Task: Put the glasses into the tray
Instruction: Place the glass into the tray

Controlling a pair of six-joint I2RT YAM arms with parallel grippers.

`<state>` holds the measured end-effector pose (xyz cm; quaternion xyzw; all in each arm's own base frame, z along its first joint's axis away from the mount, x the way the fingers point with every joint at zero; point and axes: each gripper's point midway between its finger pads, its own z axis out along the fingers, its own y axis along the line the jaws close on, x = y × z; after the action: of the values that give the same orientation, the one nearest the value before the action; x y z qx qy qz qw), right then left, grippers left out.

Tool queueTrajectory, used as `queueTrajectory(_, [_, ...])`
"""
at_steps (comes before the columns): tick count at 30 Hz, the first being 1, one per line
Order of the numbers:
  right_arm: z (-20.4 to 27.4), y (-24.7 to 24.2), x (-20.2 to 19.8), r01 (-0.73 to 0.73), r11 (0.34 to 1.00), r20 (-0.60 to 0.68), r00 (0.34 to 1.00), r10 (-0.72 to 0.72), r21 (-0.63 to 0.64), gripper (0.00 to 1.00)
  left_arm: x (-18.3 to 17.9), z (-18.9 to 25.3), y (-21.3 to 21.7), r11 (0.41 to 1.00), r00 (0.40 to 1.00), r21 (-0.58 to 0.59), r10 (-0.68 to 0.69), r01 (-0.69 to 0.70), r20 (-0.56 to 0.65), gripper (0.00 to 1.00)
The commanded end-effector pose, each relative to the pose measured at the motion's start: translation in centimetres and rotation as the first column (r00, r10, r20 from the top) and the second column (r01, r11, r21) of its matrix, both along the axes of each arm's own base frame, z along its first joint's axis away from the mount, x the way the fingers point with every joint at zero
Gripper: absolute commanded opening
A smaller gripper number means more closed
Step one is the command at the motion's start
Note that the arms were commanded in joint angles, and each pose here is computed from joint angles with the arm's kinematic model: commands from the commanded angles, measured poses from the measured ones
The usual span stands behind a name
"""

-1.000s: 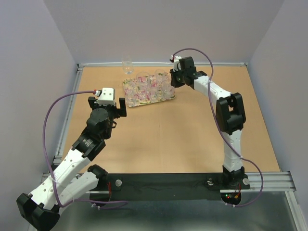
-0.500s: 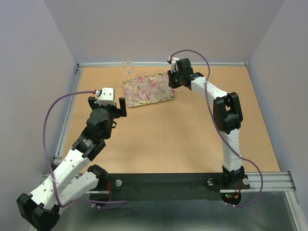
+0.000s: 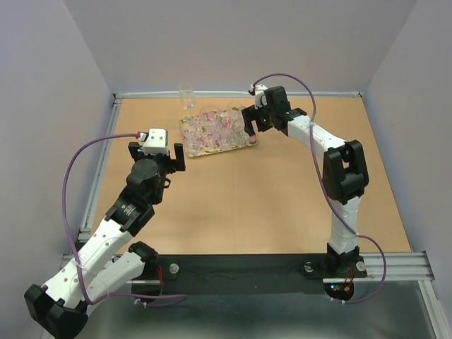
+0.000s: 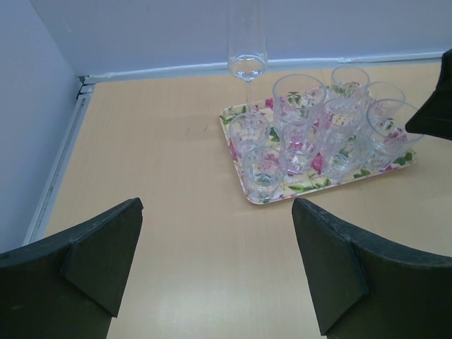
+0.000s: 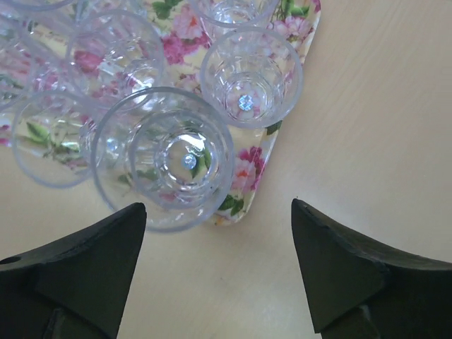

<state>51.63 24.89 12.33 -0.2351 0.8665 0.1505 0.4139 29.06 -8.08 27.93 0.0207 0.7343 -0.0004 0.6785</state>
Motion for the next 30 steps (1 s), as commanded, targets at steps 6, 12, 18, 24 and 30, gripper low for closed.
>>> queueTrajectory(6, [8.8, -2.1, -5.5, -0.188, 0.974, 0.252, 0.944, 0.214, -0.125, 0.95, 0.1, 1.1, 0.4, 1.0, 0.999, -0.026, 0.019, -0.018, 0.048, 0.99])
queueTrajectory(12, [8.6, -5.2, -7.8, -0.146, 0.972, 0.261, 0.946, 0.191, -0.182, 0.97, 0.2, 0.9, 0.4, 1.0, 0.999, -0.02, 0.023, -0.022, 0.042, 0.99])
queueTrajectory(18, [10.0, -10.2, -9.0, -0.044, 0.988, 0.288, 0.954, 0.085, -0.145, 0.98, 0.2, 0.8, 0.5, 0.999, 0.999, -0.017, 0.029, -0.028, 0.04, 0.99])
queueTrajectory(24, [11.7, -16.6, -9.7, 0.113, 0.992, 0.32, 0.943, -0.092, -0.048, 1.0, 0.4, 0.5, 0.5, 0.999, 0.999, -0.008, 0.033, -0.033, 0.03, 0.99])
queueTrajectory(30, [10.4, -21.0, -11.2, 0.288, 0.958, 0.328, 0.905, -0.272, 0.0, 1.0, 0.5, 0.2, 0.3, 1.0, 0.999, -0.003, 0.027, -0.027, 0.021, 0.99])
